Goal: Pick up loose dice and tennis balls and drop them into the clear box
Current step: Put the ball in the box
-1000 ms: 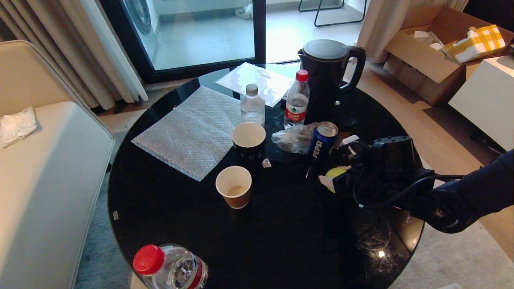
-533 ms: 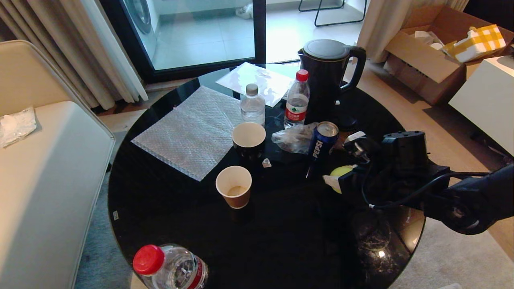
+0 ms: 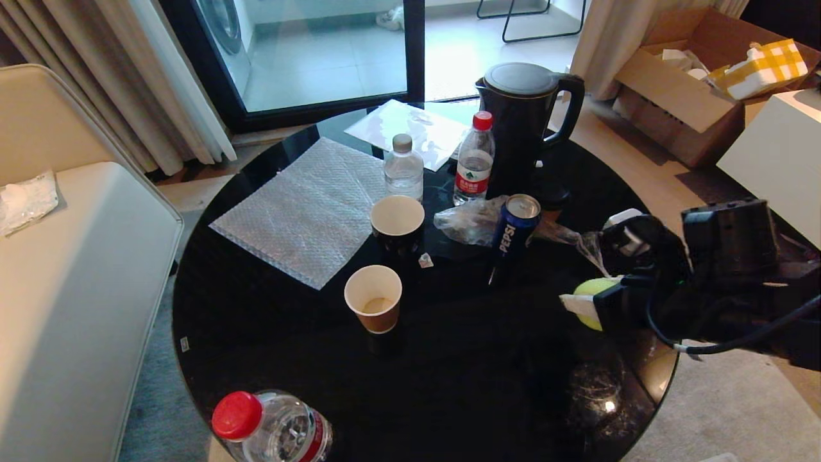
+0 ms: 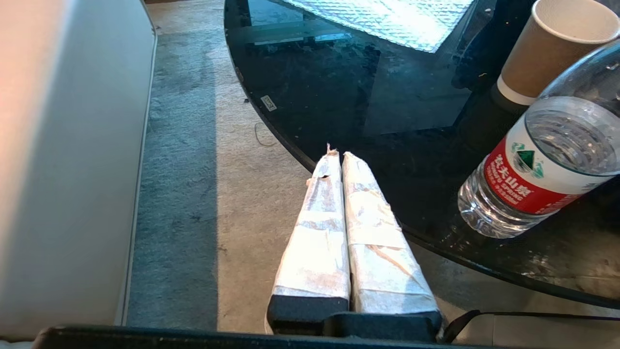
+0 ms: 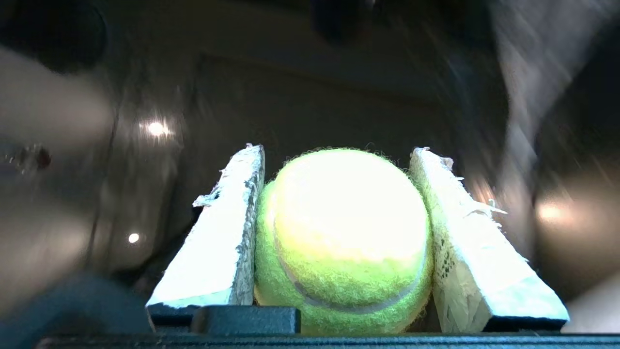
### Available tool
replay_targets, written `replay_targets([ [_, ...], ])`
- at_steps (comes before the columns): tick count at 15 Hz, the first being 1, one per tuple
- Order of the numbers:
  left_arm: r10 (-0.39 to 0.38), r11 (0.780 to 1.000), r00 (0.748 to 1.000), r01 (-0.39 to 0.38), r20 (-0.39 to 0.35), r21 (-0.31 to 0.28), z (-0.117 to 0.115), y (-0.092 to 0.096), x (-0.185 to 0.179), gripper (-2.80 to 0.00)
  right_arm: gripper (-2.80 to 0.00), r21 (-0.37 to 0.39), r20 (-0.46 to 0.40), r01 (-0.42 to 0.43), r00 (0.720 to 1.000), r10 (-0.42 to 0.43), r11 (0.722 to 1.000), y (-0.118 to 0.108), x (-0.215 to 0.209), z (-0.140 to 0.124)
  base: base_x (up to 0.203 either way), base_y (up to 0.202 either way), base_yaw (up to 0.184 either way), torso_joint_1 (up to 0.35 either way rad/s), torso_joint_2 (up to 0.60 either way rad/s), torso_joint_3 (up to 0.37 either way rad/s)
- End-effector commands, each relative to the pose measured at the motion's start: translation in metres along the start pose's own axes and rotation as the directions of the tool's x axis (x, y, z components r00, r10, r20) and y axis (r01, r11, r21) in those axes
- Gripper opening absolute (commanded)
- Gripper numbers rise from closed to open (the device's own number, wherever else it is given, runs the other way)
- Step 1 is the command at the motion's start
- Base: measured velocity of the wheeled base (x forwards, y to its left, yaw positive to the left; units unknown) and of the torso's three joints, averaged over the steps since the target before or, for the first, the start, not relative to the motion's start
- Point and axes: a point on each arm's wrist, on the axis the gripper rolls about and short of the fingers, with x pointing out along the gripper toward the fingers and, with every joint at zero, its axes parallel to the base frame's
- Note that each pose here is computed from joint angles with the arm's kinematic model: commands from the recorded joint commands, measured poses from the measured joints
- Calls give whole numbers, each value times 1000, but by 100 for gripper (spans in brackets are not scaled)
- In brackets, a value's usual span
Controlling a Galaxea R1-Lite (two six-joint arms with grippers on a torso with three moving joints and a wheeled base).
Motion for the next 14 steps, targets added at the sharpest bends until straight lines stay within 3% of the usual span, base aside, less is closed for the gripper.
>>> replay_targets([
  [1, 1, 1000, 1000, -1, -1, 0, 0, 0, 0, -280, -280, 65, 20, 33, 999, -34, 997, -4, -66, -1, 0, 0, 0, 0, 0, 0],
  [6, 1, 1000, 1000, -1, -1, 0, 0, 0, 0, -280, -280, 192, 25, 168, 984, -176, 967, -7, -151, -53, 0, 0, 0, 0, 0, 0],
  [10, 1, 1000, 1000, -1, -1, 0, 0, 0, 0, -280, -280, 255, 3, 283, 956, -294, 924, -2, -186, -108, 0, 0, 0, 0, 0, 0],
  [14, 1, 1000, 1000, -1, -1, 0, 0, 0, 0, -280, -280, 274, -15, 317, 945, -325, 908, 14, -211, -156, 0, 0, 0, 0, 0, 0],
])
